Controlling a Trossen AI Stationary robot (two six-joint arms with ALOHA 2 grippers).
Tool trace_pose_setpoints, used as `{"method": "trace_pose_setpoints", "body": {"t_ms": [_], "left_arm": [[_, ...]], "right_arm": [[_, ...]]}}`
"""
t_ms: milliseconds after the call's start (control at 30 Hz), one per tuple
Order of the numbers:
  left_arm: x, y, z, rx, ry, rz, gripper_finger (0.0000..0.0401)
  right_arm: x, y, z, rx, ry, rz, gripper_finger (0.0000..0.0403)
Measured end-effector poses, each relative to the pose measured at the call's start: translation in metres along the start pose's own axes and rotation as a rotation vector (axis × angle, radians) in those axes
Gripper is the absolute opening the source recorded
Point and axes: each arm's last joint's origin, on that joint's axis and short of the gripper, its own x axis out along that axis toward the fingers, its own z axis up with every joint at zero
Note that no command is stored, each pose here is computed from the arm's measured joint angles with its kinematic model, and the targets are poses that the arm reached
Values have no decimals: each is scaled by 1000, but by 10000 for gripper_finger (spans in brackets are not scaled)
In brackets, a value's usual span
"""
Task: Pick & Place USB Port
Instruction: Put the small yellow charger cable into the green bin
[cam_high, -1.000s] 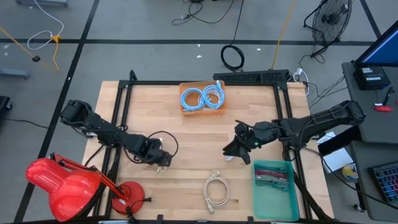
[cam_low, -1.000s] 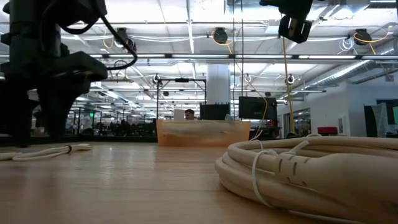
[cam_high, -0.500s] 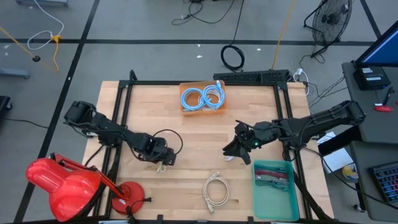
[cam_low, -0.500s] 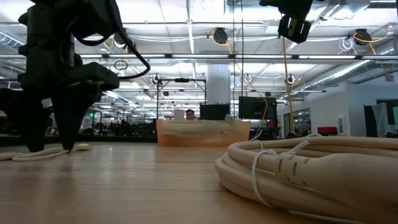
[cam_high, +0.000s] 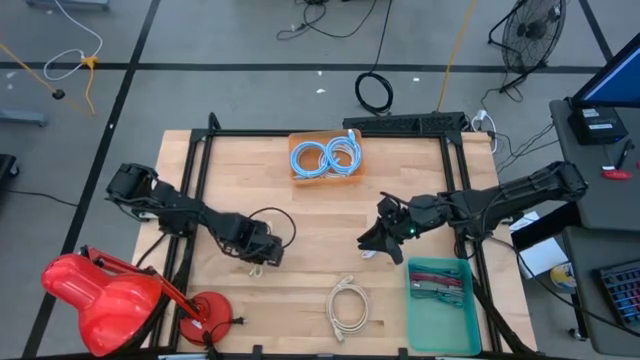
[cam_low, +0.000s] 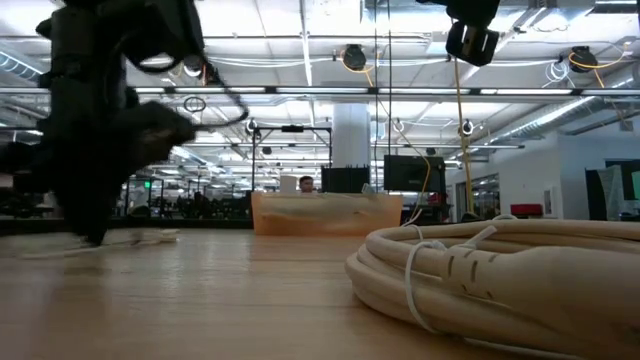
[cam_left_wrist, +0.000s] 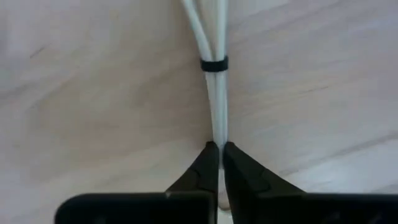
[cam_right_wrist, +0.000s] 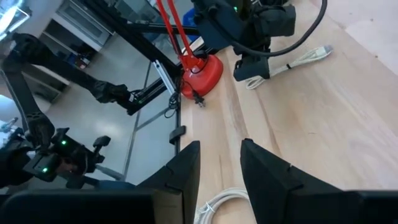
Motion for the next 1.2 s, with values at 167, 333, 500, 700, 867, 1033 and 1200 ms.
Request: {"method": "trace_pose_setpoints", "body": {"t_ms": [167,333,500,700,867,1033,1200], "left_arm": [[-44,-30,-3,127,-271,-307,4],[-108,-67,-5,256,-623,-686,3],[-165,-94,-4,373,-827,-881,2],[-198,-119,-7,492,-831,-966,1],[-189,-132,-10,518,-781,-973,1],[-169,-142,-14,531,-725,-958,1],[-167,-145,-20,524,-726,-985,0]], "right_arm": [[0,4,4,30,-44,44,105],[-2,11,13,37,-149,100,105],[-4,14,24,43,-266,127,105],[-9,16,38,33,-398,181,105],[-16,22,49,5,-510,260,105],[-16,21,49,8,-507,253,108],[-14,19,47,22,-493,235,143]]}}
